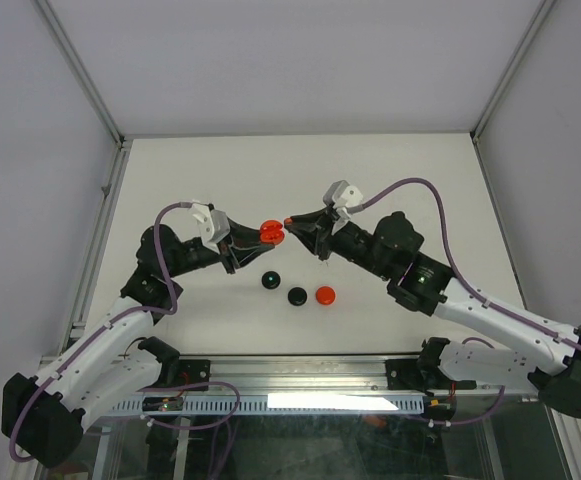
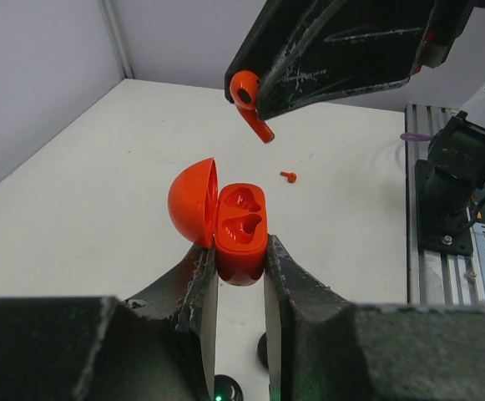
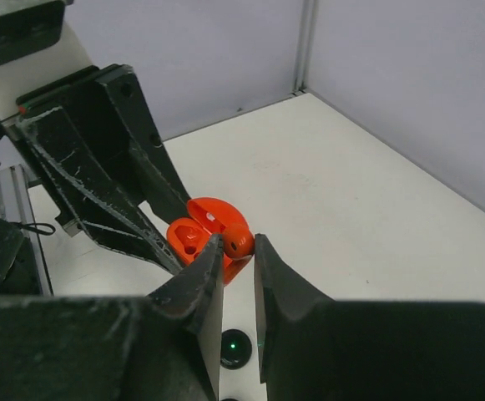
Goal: Insert the wireless bluetooth earbuds into the charging case
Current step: Place the earbud in the charging case.
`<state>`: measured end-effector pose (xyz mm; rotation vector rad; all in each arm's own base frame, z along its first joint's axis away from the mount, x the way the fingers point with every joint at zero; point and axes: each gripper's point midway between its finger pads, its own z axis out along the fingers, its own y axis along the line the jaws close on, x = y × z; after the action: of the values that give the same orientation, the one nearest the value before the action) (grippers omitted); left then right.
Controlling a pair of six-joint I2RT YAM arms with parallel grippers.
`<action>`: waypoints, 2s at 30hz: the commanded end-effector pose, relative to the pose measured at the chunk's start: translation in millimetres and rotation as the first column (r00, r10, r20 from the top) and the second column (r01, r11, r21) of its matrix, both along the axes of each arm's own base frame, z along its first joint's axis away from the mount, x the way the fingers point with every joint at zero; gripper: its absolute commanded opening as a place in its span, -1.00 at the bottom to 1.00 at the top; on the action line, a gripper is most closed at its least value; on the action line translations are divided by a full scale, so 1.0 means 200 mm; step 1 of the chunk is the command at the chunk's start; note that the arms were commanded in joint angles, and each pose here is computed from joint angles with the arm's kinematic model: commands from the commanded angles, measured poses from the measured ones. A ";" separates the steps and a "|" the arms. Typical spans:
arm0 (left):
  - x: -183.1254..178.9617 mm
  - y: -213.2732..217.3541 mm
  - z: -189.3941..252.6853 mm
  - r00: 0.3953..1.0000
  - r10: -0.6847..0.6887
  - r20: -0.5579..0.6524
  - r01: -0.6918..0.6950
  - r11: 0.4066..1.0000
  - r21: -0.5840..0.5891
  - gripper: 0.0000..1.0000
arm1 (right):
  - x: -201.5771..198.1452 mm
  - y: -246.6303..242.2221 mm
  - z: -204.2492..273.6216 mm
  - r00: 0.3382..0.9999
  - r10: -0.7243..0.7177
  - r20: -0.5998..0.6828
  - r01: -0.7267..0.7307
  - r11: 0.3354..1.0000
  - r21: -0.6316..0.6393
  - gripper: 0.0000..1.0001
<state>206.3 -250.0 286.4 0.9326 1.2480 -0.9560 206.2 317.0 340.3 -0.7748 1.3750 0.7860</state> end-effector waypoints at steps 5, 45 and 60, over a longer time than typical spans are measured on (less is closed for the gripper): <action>-0.09 -0.01 0.09 0.994 -0.074 0.086 0.078 0.996 -0.048 -1.00 | -0.10 0.10 0.11 0.983 0.102 0.152 -0.110 0.993 0.047 -0.85; -0.07 0.02 0.16 0.994 -0.052 -0.099 0.031 0.978 -0.206 -1.00 | -0.20 0.15 -0.01 0.966 0.176 0.191 -0.175 0.984 -0.021 -0.78; -0.11 0.02 0.16 0.996 -0.079 -0.032 0.072 0.980 -0.183 -1.00 | -0.21 0.16 -0.05 0.971 0.196 0.136 -0.190 0.980 -0.061 -0.47</action>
<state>188.8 -249.5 294.4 0.8032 1.2624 -1.1665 172.9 347.8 319.5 -0.9811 1.2235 0.7910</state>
